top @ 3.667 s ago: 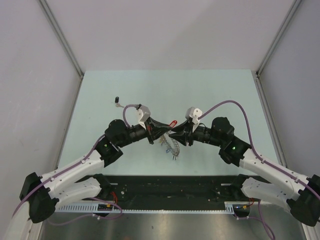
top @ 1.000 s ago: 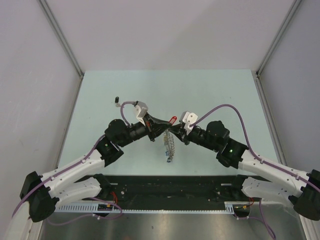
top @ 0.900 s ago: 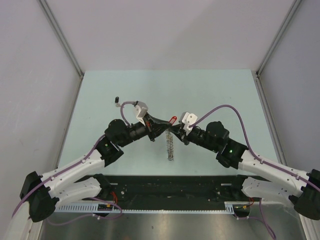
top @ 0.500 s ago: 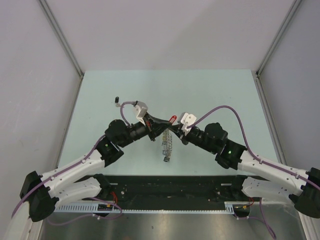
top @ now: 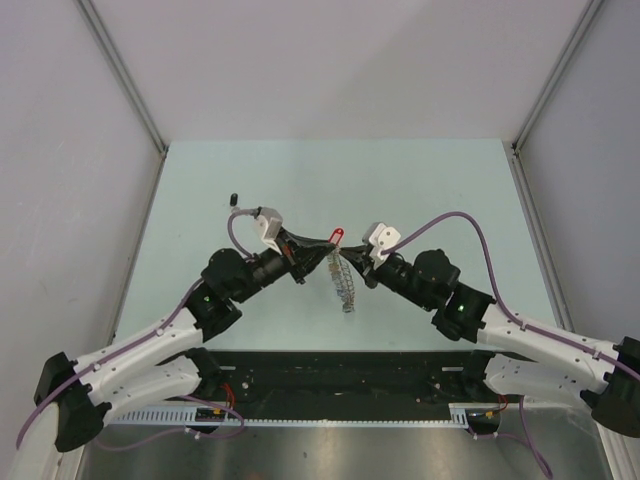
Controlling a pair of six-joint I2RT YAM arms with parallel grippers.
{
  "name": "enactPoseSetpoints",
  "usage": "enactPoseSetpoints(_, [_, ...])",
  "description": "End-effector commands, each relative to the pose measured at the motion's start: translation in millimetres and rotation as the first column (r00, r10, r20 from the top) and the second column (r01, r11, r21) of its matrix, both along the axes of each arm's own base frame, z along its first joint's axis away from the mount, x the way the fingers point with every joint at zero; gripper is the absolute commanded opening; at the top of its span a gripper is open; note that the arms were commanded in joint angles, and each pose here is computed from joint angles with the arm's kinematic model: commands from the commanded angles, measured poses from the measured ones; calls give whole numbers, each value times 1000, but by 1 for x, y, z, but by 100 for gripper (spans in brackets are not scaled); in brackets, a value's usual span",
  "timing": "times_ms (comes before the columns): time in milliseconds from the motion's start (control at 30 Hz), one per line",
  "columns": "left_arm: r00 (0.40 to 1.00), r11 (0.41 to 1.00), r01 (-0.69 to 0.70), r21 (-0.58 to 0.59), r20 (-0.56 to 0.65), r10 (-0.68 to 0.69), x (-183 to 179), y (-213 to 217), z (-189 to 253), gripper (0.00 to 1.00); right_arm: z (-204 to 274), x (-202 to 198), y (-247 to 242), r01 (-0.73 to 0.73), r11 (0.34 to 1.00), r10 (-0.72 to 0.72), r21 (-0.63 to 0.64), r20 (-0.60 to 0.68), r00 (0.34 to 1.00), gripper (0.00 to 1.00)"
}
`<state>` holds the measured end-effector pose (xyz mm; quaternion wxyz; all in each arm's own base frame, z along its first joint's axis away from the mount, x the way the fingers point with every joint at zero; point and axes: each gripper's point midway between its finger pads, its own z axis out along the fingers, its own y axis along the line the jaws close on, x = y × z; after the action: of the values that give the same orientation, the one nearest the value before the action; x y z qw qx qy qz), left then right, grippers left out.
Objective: Put the keys on the keyring
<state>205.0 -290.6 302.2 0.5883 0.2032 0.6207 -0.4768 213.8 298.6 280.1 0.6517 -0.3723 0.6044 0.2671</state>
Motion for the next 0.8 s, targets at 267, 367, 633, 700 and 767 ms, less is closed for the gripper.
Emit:
enactPoseSetpoints(267, [997, 988, -59, -141, -62, 50, -1, 11, 10, 0, 48, 9, -23, 110, 963, -123, 247, 38, 992, 0])
enactPoseSetpoints(367, [996, 988, -53, -142, -77, 43, -1, 9, 5, 0, 52, 9, -24, 111, 955, -127, 276, 40, 991, 0])
enactPoseSetpoints(633, [995, 991, -49, -123, -93, 38, 0, 4, -4, 0, 65, 7, -30, 114, 926, -137, 359, 40, 990, 0])
enactPoseSetpoints(700, [994, 992, -62, -111, -96, 51, 2, 5, -8, 1, 68, 7, -31, 115, 920, -140, 376, 41, 989, 0])
enactPoseSetpoints(767, [994, 993, -66, -102, -97, 56, 3, 5, -11, 1, 70, 7, -33, 120, 914, -146, 388, 38, 989, 0])
